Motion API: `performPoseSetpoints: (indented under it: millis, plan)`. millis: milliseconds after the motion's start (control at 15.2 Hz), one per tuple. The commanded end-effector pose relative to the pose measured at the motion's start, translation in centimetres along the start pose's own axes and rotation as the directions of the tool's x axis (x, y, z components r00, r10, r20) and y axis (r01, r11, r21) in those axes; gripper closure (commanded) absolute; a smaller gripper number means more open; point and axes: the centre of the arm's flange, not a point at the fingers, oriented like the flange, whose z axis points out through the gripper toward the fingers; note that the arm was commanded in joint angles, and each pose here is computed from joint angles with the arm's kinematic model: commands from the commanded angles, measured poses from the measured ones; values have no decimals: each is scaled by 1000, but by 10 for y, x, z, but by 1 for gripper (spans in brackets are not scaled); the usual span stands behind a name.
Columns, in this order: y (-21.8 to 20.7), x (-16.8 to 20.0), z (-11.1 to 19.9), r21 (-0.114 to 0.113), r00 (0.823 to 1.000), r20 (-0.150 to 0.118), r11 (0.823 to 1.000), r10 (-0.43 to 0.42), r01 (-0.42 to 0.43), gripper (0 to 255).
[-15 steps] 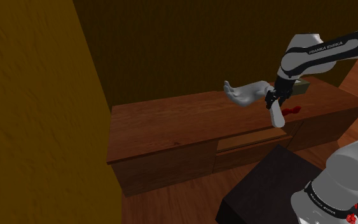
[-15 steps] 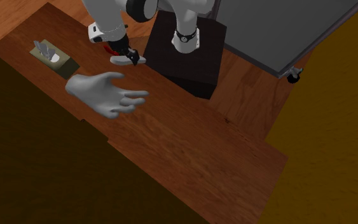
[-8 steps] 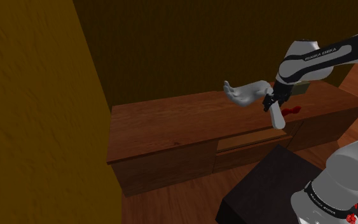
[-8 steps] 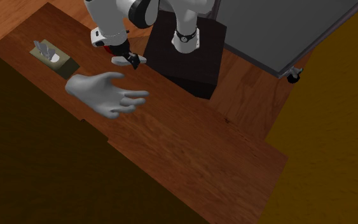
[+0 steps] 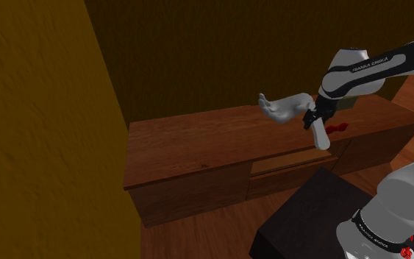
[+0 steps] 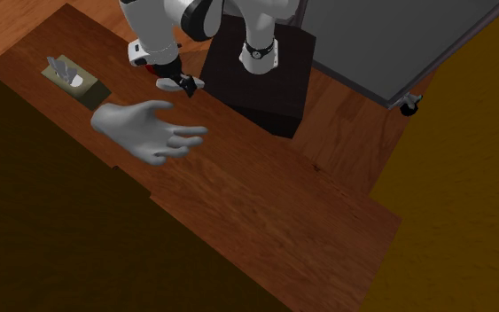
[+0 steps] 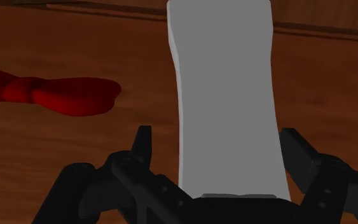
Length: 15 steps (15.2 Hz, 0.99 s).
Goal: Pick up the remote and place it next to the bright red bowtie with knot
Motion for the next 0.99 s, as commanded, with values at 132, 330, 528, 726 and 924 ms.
performPoseSetpoints:
  millis: [132,330,528,726,924]
  plan:
    - [-11,-14,20,2,999,46,1000,-5,4,0]
    - [-1,-2,21,3,999,46,1000,-5,5,0]
    - [-1,0,-19,3,999,46,1000,-5,5,0]
    - [-1,0,-29,3,999,46,1000,-5,5,0]
    - [-1,0,-29,3,999,46,1000,-5,5,0]
